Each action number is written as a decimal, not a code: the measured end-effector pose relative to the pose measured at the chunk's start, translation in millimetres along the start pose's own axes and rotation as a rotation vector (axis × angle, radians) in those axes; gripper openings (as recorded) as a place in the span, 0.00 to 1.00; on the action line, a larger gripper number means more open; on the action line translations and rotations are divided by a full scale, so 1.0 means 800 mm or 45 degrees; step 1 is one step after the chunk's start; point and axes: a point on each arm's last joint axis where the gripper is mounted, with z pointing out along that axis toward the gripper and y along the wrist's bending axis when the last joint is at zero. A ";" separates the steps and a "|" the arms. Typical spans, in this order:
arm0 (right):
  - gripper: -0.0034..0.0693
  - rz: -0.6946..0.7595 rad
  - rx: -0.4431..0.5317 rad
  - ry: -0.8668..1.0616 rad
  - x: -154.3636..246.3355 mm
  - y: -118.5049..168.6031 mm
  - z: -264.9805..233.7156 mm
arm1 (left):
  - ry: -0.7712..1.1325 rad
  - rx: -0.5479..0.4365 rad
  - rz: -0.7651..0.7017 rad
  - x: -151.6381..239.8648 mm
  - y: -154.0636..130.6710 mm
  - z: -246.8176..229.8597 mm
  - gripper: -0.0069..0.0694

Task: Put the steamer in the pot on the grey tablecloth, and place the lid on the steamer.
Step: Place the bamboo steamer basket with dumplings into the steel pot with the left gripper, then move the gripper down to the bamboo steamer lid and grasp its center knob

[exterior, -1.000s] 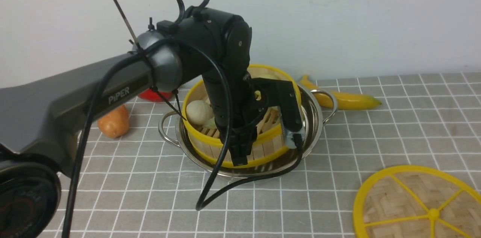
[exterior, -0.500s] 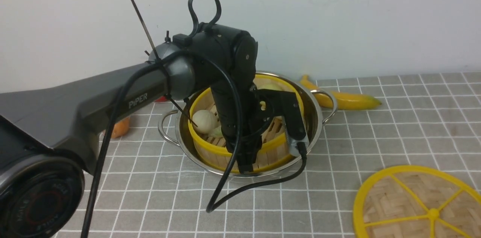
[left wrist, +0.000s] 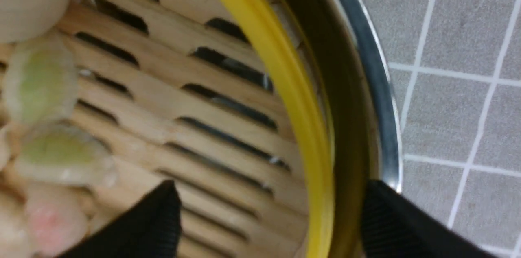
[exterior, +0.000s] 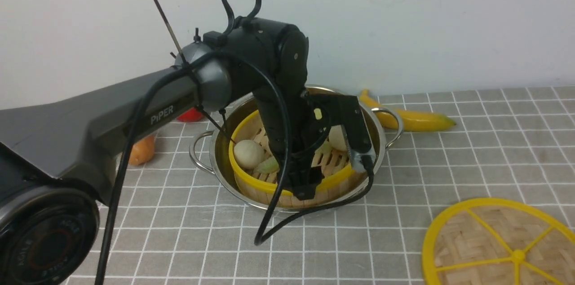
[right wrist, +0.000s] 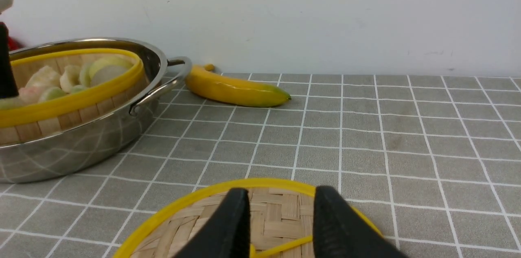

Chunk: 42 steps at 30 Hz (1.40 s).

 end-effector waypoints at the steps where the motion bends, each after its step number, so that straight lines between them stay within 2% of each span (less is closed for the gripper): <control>1: 0.38 0.000 0.000 0.000 0.000 0.000 0.000 | 0.006 -0.058 -0.061 -0.003 0.008 -0.017 0.89; 4: 0.38 0.000 0.000 0.000 0.000 0.000 0.000 | -0.055 -0.250 -0.204 -0.013 0.031 -0.063 0.90; 5: 0.38 0.000 0.000 0.000 0.000 0.000 0.000 | -0.067 -0.277 -0.215 -0.014 0.033 -0.071 0.90; 8: 0.38 0.000 0.000 0.000 0.000 0.000 0.000 | -0.209 -0.499 -0.448 -0.018 0.049 -0.141 0.85; 9: 0.38 0.000 0.000 0.000 0.000 0.000 0.000 | -0.221 -0.510 -0.480 -0.018 0.049 -0.145 0.84; 11: 0.38 0.000 0.000 0.000 0.000 0.000 0.000 | -0.342 -0.648 -0.647 -0.016 0.053 -0.194 0.79; 13: 0.38 0.000 0.000 0.000 0.000 0.000 0.000 | -0.433 -0.735 -0.769 -0.012 0.054 -0.226 0.74; 16: 0.38 -0.001 0.000 0.000 0.000 0.000 0.000 | -0.513 -0.821 -0.870 -0.008 0.055 -0.253 0.67; 18: 0.38 -0.001 0.000 0.000 0.000 0.000 0.000 | -0.550 -0.858 -0.887 -0.008 0.057 -0.259 0.64; 20: 0.38 -0.001 0.000 0.000 0.000 0.000 0.000 | -0.635 -0.931 -0.871 -0.012 0.063 -0.265 0.56; 27: 0.38 -0.001 0.000 0.000 0.000 0.000 0.000 | -0.755 -1.000 -0.824 -0.024 0.075 -0.262 0.42; 33: 0.38 -0.001 0.000 0.000 0.000 0.000 0.000 | -0.682 -0.955 -0.845 -0.018 0.069 -0.253 0.34; 37: 0.38 -0.001 0.000 0.000 0.000 0.000 0.000 | -0.595 -0.885 -0.901 0.013 0.037 -0.256 0.33; 38: 0.38 -0.001 0.000 0.000 0.000 0.000 0.000 | -0.605 -0.877 -0.938 0.037 0.017 -0.263 0.32; 40: 0.38 -0.001 0.000 0.000 0.000 0.000 0.000 | -0.648 -0.888 -0.973 0.061 -0.002 -0.270 0.32; 42: 0.38 -0.001 0.000 0.000 0.000 0.000 0.000 | -0.780 -0.935 -1.048 0.109 -0.035 -0.279 0.32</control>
